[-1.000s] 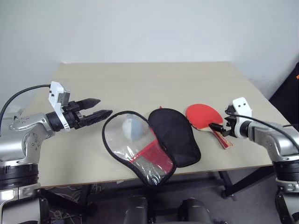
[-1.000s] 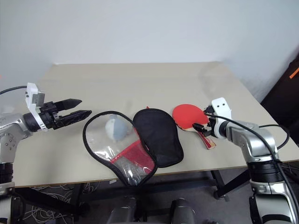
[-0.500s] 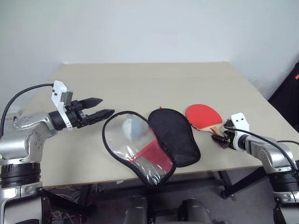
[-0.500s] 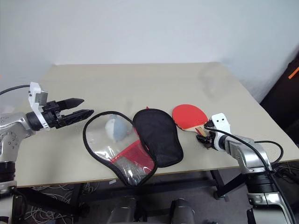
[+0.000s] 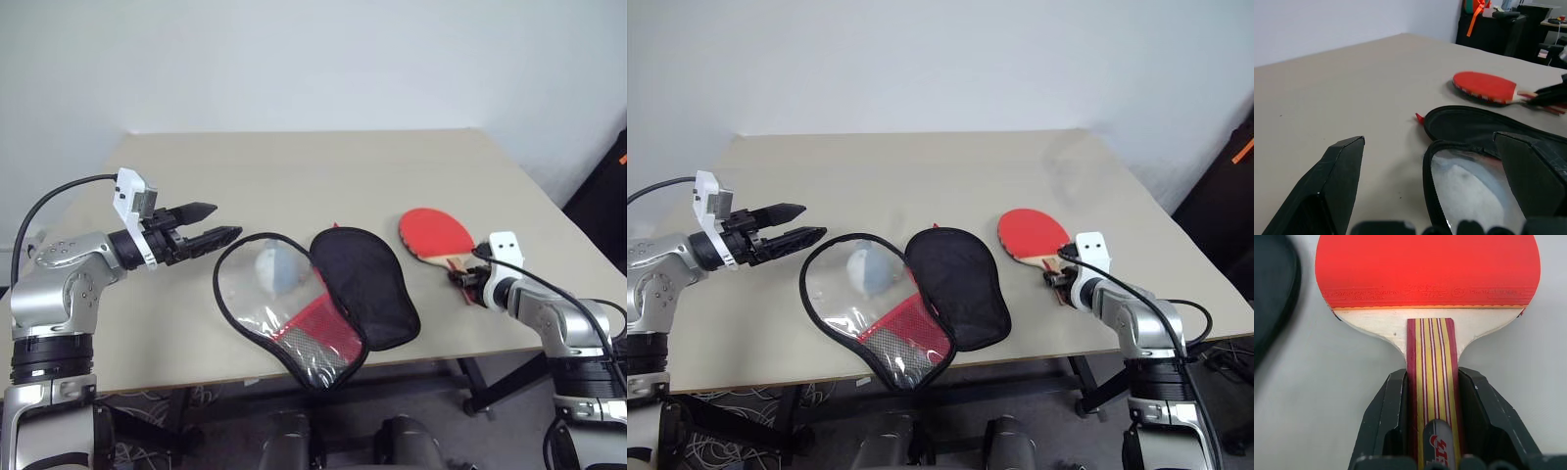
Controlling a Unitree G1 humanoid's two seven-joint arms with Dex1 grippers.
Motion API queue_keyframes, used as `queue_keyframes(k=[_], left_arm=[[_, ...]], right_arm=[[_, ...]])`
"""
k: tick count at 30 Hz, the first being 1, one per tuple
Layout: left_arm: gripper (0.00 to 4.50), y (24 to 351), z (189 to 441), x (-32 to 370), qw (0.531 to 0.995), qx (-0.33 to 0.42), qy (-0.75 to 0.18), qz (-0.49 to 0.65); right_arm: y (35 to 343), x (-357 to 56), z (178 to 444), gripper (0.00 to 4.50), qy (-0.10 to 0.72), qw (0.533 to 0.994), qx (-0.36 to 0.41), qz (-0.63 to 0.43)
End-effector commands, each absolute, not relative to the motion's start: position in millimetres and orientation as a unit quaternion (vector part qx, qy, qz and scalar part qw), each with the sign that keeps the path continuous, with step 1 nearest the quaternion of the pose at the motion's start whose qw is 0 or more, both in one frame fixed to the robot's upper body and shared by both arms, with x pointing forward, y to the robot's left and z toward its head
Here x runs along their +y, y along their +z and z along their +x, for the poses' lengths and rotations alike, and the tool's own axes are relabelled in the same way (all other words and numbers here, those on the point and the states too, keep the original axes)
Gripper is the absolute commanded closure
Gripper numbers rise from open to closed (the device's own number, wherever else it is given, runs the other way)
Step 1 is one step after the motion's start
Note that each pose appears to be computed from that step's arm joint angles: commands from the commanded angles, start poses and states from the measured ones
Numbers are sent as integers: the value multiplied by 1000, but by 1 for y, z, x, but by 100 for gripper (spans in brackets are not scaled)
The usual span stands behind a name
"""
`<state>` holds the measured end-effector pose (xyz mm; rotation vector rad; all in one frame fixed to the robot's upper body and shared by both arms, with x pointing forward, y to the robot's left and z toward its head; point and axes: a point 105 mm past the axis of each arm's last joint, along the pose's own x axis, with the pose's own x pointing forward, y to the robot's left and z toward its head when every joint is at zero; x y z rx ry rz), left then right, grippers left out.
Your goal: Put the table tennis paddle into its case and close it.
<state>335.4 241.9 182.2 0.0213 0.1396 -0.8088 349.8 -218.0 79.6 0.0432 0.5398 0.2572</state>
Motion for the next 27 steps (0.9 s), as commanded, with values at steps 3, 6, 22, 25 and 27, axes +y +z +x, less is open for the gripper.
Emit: queue_keyframes(k=[3,6,22,25,27], left_arm=[[0,193,339,237,915,49,-401,26],[0,193,339,236,914,49,-403,25],[0,197,337,238,912,58,-406,24],[0,197,337,238,912,60,-406,23],[0,196,337,238,912,62,-406,23]], right_arm=[[126,-167,341,339,213,956,199,19],[128,-145,332,339,236,951,198,39],[101,-84,305,339,281,921,257,76],[98,-83,305,339,280,920,264,76],[97,-81,305,339,282,919,265,73]])
